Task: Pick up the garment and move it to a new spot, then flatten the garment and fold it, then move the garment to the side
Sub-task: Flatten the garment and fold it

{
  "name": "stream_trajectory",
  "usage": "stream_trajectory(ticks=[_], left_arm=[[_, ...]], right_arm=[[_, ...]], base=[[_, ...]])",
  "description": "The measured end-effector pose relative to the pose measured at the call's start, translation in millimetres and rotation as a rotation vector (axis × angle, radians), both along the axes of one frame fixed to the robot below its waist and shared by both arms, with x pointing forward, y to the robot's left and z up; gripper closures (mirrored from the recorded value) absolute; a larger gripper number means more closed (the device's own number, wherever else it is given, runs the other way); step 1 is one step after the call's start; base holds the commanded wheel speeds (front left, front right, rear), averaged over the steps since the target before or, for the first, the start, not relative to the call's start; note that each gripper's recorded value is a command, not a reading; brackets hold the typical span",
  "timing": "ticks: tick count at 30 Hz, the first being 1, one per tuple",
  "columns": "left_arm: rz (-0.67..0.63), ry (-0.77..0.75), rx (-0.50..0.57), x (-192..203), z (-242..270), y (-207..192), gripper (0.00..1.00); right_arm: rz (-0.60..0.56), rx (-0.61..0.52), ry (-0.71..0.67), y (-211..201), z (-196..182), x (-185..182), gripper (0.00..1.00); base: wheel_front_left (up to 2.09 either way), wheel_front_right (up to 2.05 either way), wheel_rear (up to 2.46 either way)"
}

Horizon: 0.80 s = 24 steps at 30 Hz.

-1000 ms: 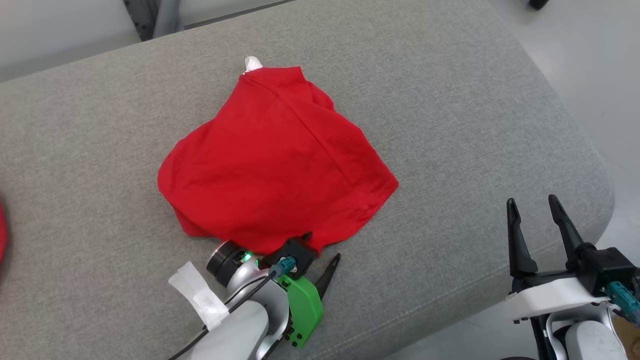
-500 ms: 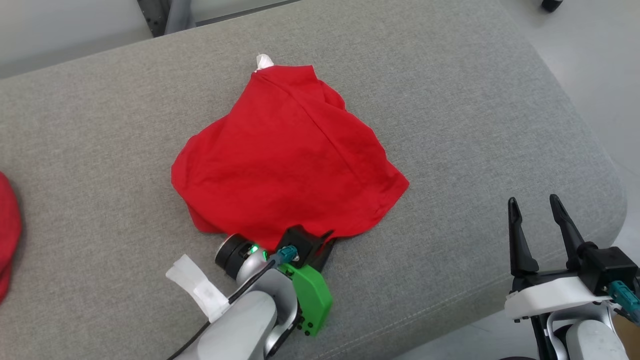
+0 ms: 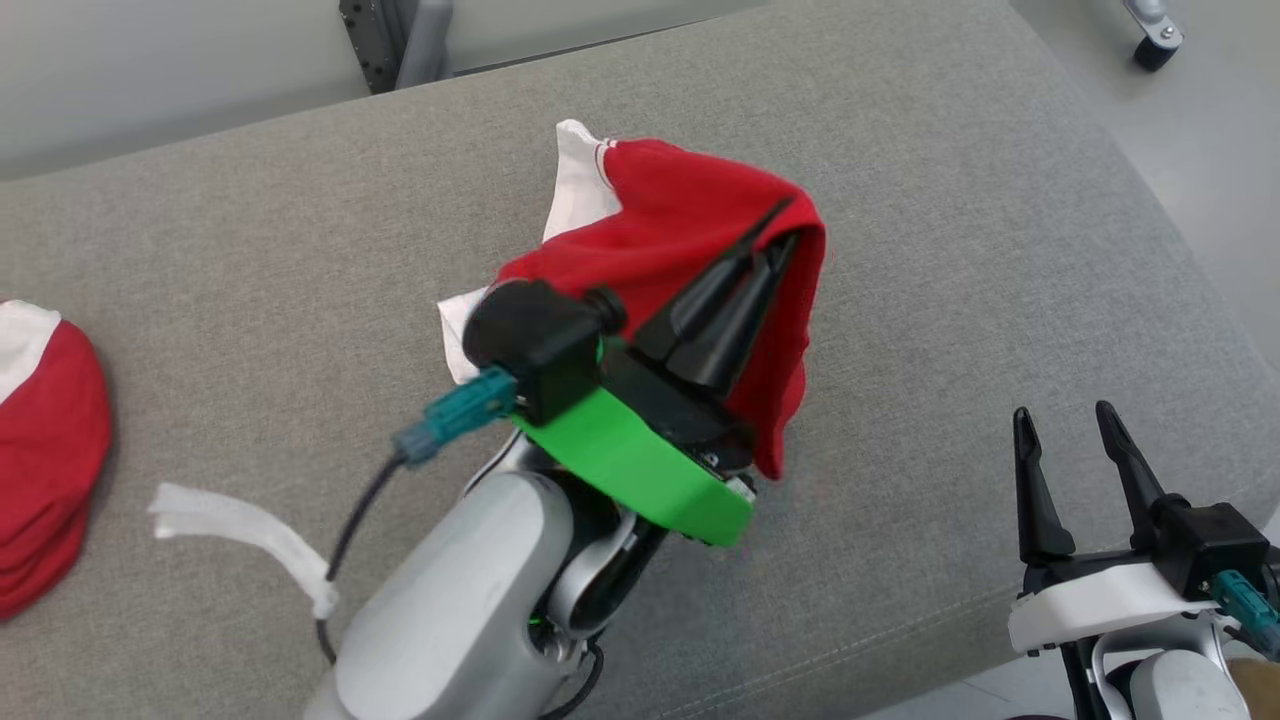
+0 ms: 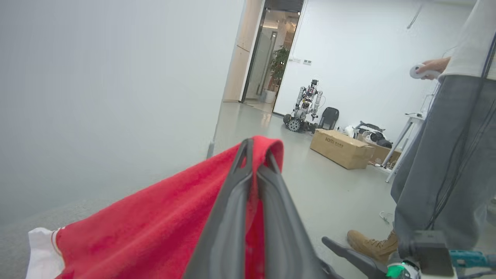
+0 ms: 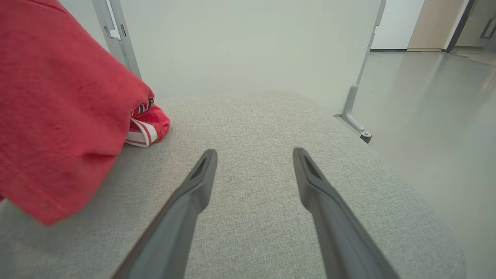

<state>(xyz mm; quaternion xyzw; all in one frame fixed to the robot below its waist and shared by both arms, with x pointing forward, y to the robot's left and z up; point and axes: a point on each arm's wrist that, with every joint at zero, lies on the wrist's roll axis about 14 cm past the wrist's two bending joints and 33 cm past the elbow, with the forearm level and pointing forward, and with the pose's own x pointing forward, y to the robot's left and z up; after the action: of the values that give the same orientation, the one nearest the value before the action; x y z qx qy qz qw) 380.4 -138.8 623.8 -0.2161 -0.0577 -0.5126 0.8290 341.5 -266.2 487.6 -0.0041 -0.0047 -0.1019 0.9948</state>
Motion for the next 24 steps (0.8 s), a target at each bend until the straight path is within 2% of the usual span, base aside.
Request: stream_trajectory(ticks=[6, 8, 11, 14, 19, 24], left_arm=[[0.125, 0.027, -0.292, 19, 78, 54, 1.00], [0.216, 0.051, -0.324, 36, 82, 76, 1.00], [0.376, 0.107, -0.258, 68, 53, 114, 1.00], [0.486, 0.252, -0.173, 88, -2, 148, 1.00], [0.759, 0.418, 0.043, 103, -103, 234, 1.00], [0.815, 0.581, 0.156, 83, -173, 267, 1.00]], right_arm=[[0.024, 0.005, -0.009, 7, 2, 2, 0.00], [0.031, 0.006, -0.012, 9, 2, 4, 0.00], [0.044, 0.010, -0.012, 13, 2, 7, 0.00], [0.052, 0.014, -0.013, 16, 1, 8, 0.00], [0.069, 0.021, -0.006, 21, -2, 10, 0.00], [0.090, 0.023, 0.002, 28, -5, 15, 0.00]], base=[[0.00, 0.00, 0.00], [0.00, 0.00, 0.00], [0.00, 0.00, 0.00], [0.00, 0.00, 0.00], [0.00, 0.00, 0.00], [0.00, 0.00, 0.00]])
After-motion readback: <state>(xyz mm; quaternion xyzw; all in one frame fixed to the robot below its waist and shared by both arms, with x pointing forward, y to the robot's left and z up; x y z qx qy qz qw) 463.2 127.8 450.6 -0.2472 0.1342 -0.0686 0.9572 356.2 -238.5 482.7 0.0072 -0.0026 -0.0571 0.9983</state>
